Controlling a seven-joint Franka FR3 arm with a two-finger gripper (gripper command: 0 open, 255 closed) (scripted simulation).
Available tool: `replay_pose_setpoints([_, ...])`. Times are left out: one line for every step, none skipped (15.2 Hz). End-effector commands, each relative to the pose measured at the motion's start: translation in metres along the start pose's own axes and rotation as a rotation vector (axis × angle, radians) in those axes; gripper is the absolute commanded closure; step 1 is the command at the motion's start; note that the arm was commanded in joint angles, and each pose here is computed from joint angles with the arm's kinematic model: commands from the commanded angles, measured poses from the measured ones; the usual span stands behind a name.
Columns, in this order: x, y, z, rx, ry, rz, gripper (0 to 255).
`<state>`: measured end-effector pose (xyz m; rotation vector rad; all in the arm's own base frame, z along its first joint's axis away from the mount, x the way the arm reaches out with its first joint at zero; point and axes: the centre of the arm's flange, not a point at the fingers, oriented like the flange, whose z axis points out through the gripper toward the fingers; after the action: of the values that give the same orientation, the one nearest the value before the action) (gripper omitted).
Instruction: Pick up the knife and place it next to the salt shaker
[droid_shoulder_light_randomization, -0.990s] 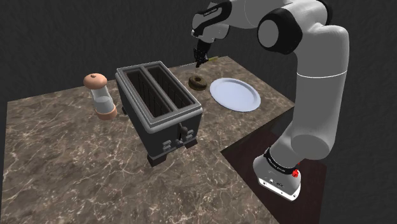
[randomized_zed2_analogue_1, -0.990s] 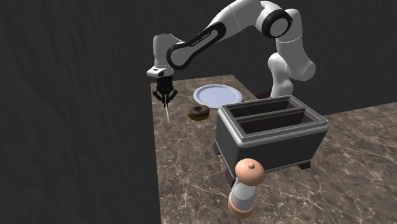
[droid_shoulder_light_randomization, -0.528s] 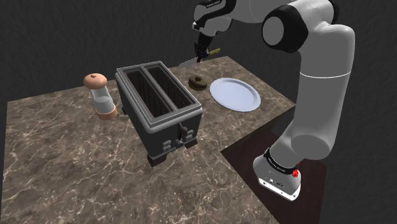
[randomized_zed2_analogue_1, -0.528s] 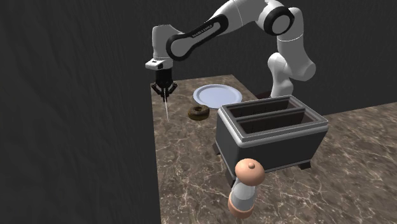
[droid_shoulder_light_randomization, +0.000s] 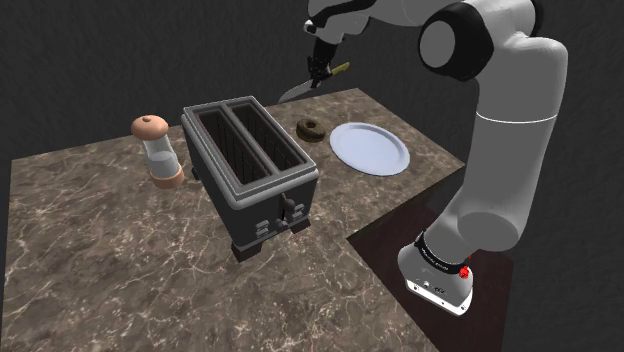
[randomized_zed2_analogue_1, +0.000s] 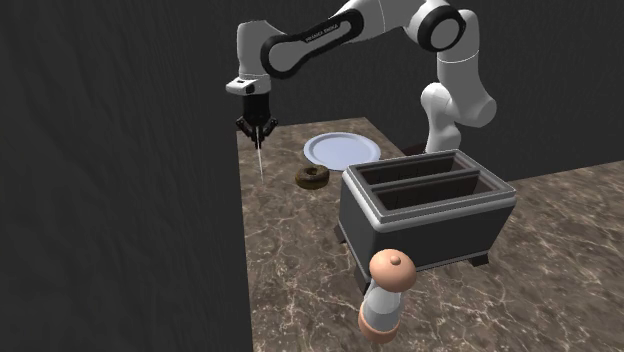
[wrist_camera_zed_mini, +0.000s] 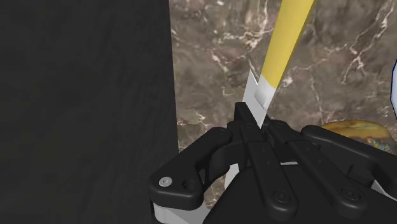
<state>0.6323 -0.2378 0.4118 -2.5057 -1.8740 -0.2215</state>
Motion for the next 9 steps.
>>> replay_pose_setpoints([0.001, 0.001, -0.011, 0.000, 0.000, 0.000, 255])
replay_pose_setpoints([0.002, 0.001, -0.016, 0.000, 0.000, 0.000, 255])
replay_pose_setpoints([0.002, 0.002, -0.021, 0.000, 0.000, 0.000, 255])
replay_pose_setpoints([0.003, 0.002, -0.026, 0.000, 0.000, 0.000, 255])
replay_pose_setpoints([0.004, 0.003, -0.032, 0.000, 0.000, 0.000, 255])
replay_pose_setpoints([0.004, 0.003, -0.037, 0.000, 0.000, 0.000, 255])
replay_pose_setpoints([0.005, 0.004, -0.042, 0.000, 0.000, 0.000, 255])
replay_pose_setpoints([0.005, 0.004, -0.047, 0.000, 0.000, 0.000, 255])
replay_pose_setpoints([0.006, 0.004, -0.053, 0.000, 0.000, 0.000, 255])
